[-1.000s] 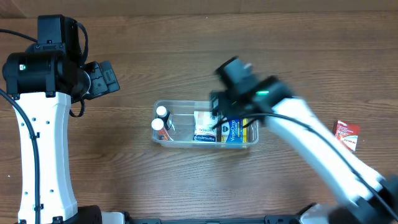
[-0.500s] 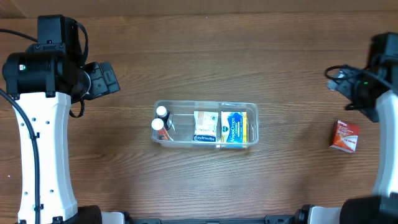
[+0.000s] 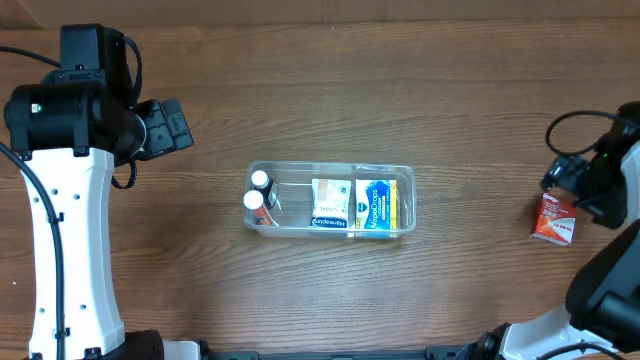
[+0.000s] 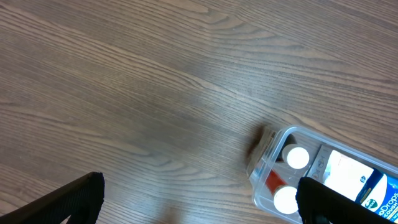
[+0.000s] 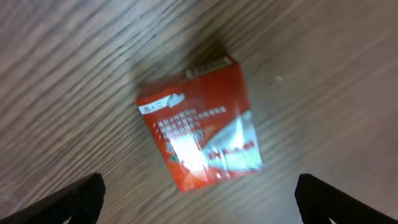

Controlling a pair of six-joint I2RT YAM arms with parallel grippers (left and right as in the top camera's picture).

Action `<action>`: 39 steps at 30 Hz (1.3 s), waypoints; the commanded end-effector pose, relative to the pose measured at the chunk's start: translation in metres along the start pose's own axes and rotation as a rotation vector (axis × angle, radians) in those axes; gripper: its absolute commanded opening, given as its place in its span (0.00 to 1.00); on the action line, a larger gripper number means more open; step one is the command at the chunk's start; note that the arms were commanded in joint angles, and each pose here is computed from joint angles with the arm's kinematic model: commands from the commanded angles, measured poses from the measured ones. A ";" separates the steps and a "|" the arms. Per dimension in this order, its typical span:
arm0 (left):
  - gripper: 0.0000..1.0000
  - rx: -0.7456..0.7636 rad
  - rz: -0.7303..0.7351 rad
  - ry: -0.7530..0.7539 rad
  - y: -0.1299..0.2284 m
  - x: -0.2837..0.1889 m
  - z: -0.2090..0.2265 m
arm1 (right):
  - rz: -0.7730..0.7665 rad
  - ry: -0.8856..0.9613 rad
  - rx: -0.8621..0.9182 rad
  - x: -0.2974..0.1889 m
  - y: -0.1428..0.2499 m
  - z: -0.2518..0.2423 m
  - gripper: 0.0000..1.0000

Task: Pack container
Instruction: 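Release the white box and move the right gripper to the red box, then grasp the small red box with the right gripper and lift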

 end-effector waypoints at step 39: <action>1.00 0.010 0.010 0.028 0.000 -0.001 -0.004 | -0.084 -0.100 -0.030 0.072 0.009 0.011 0.83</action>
Point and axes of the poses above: each gripper's point midway between its finger pads, its own x axis out along the fingers, its own z axis along the line the jaws close on, y = z × x, the point moved 2 cm from there along -x, back along the fingers, and after that the axes turned 12 degrees about -x, right-handed, at the moved point
